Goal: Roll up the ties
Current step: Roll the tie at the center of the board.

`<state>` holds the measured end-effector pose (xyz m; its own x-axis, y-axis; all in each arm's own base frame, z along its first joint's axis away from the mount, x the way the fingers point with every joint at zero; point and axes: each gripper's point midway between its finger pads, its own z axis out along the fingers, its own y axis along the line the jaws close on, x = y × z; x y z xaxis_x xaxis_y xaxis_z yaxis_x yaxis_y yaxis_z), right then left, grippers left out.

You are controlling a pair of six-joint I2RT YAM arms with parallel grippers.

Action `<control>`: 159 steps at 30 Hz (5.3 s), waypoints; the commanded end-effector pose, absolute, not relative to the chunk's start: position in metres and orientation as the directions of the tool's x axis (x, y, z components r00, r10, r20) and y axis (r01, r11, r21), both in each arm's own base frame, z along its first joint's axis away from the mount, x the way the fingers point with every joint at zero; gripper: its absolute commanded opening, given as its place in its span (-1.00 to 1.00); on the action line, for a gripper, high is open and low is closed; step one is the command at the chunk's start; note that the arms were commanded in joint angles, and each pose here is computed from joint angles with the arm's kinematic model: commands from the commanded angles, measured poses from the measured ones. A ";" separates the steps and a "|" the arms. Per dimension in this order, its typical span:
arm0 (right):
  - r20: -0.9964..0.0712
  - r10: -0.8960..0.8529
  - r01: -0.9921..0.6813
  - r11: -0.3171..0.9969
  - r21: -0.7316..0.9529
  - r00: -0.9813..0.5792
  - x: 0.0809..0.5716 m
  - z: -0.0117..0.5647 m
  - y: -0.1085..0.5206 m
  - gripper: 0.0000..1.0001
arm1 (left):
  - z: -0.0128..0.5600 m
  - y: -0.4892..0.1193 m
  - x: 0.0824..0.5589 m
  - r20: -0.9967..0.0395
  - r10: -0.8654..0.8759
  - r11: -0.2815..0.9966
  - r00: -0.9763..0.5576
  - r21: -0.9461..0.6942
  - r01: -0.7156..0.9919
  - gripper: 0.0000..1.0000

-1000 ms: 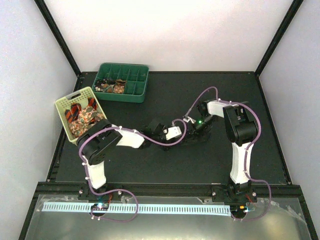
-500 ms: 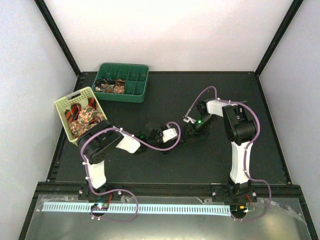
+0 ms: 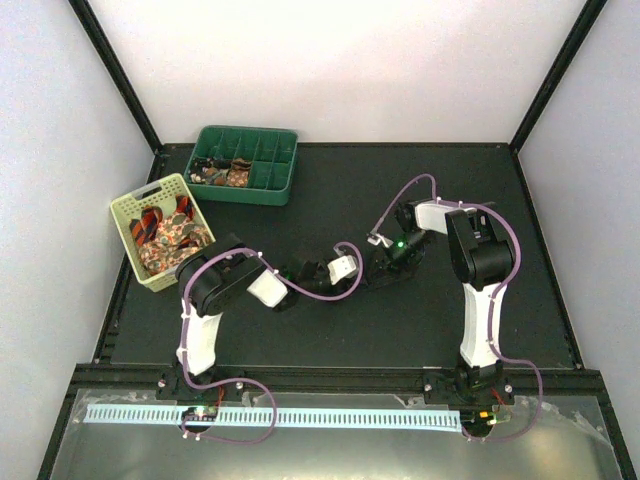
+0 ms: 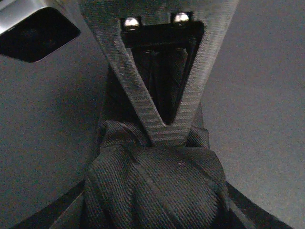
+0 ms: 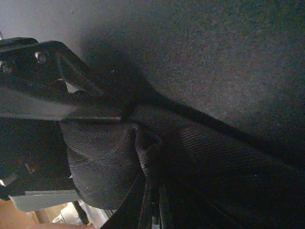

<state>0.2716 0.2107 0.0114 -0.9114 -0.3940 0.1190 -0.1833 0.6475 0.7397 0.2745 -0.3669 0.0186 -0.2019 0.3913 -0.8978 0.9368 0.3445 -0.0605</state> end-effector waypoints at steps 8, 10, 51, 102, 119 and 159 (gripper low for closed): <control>0.221 -0.425 -0.229 0.777 0.586 -0.878 0.251 -0.046 0.182 -0.97 | 0.072 -0.401 0.278 -0.952 0.275 0.287 -0.134 -0.052 0.957 -0.05; 0.223 -0.426 -0.228 0.777 0.587 -0.877 0.250 -0.047 0.182 -0.97 | 0.073 -0.407 0.282 -0.952 0.280 0.288 -0.125 -0.041 0.957 0.02; 0.238 -0.421 -0.209 0.774 0.598 -0.875 0.246 -0.051 0.183 -0.97 | 0.033 -0.406 0.272 -0.929 0.345 0.220 -0.132 -0.057 0.974 -0.02; 0.109 -0.437 -0.262 0.701 0.663 -0.893 0.278 0.014 0.189 -0.97 | -0.040 -0.331 0.256 -0.551 0.780 0.329 -0.296 -0.042 0.943 -0.06; 0.185 -0.434 -0.252 0.765 0.593 -0.882 0.267 -0.009 0.161 -0.97 | 0.049 -0.367 0.276 -0.876 0.437 0.284 -0.205 -0.082 0.955 0.93; 0.048 -0.455 -0.269 0.604 0.750 -0.889 0.294 0.056 0.210 -0.06 | -0.017 -0.340 0.254 -0.674 0.711 0.275 -0.202 0.001 0.961 -0.19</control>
